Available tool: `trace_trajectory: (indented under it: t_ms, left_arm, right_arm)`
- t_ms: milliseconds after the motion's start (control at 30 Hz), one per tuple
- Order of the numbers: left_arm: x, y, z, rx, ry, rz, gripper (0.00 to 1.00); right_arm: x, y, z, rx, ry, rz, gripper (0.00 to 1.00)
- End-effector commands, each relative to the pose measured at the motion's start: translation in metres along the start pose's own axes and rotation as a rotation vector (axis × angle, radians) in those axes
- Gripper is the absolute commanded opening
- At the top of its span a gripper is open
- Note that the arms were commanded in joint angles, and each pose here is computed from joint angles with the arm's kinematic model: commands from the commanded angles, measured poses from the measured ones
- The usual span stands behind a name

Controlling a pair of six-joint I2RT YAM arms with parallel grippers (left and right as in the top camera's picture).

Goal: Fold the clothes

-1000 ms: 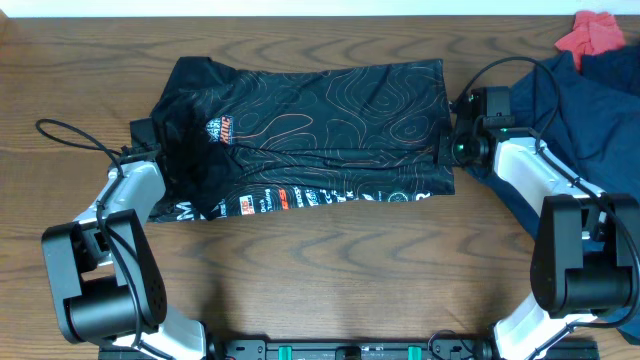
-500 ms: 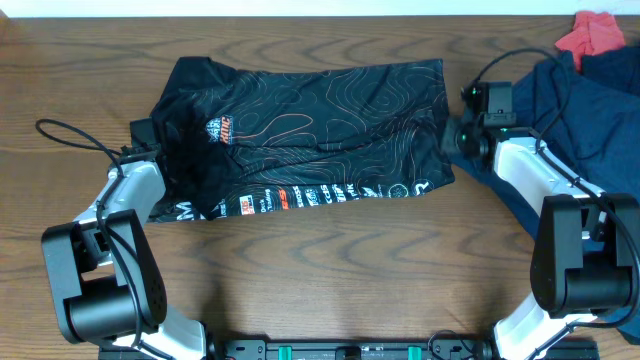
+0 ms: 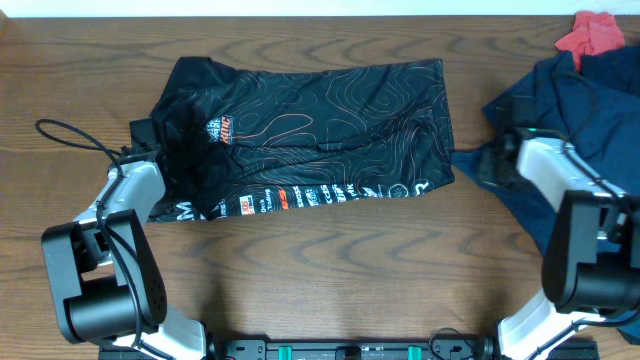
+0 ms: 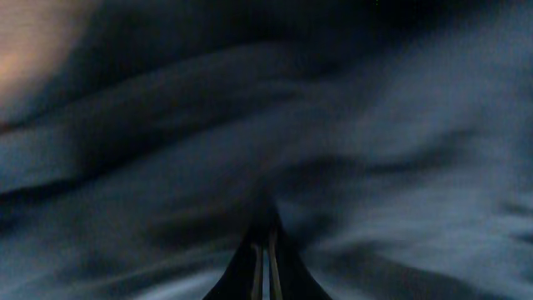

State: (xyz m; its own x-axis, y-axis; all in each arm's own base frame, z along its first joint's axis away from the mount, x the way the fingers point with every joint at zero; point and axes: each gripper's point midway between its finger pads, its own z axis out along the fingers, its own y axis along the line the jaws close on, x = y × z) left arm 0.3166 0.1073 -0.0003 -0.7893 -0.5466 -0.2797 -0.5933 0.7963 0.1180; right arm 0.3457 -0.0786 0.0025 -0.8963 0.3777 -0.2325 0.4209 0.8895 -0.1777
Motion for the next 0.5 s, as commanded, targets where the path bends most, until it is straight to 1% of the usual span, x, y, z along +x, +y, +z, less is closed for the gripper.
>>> trace_trajectory:
  t_ms: [0, 67, 167, 233, 300, 367, 400, 467]
  left_arm:
    - [0.028, 0.008, 0.017, -0.035, 0.089, 0.013, 0.62]
    - [0.028, 0.008, 0.017, -0.035, 0.089, 0.013, 0.62]
    - [0.029, 0.008, 0.017, -0.037, 0.093, 0.014, 0.62]
    - [0.030, 0.009, 0.017, -0.038, 0.096, 0.015, 0.62]
    - [0.030, 0.009, 0.017, -0.038, 0.096, 0.015, 0.63]
    - [0.030, 0.009, 0.017, -0.038, 0.096, 0.015, 0.62]
    - [0.030, 0.009, 0.017, -0.038, 0.096, 0.015, 0.63]
    - [0.030, 0.009, 0.017, -0.038, 0.096, 0.015, 0.63]
  right_arm:
    - [0.003, -0.057, 0.017, 0.127, 0.049, 0.107, 0.06]
    - [0.005, -0.081, 0.023, 0.144, 0.072, 0.173, 0.09]
    - [0.013, -0.121, 0.029, 0.171, 0.113, 0.286, 0.09]
    - [0.021, -0.142, 0.032, 0.187, 0.141, 0.342, 0.12]
    - [0.031, -0.162, 0.032, 0.200, 0.172, 0.401, 0.17]
    - [0.036, -0.176, 0.029, 0.212, 0.184, 0.481, 0.18]
    - [0.034, -0.179, 0.026, 0.198, 0.179, 0.521, 0.19]
    - [0.015, -0.166, 0.015, 0.057, 0.133, 0.519, 0.22]
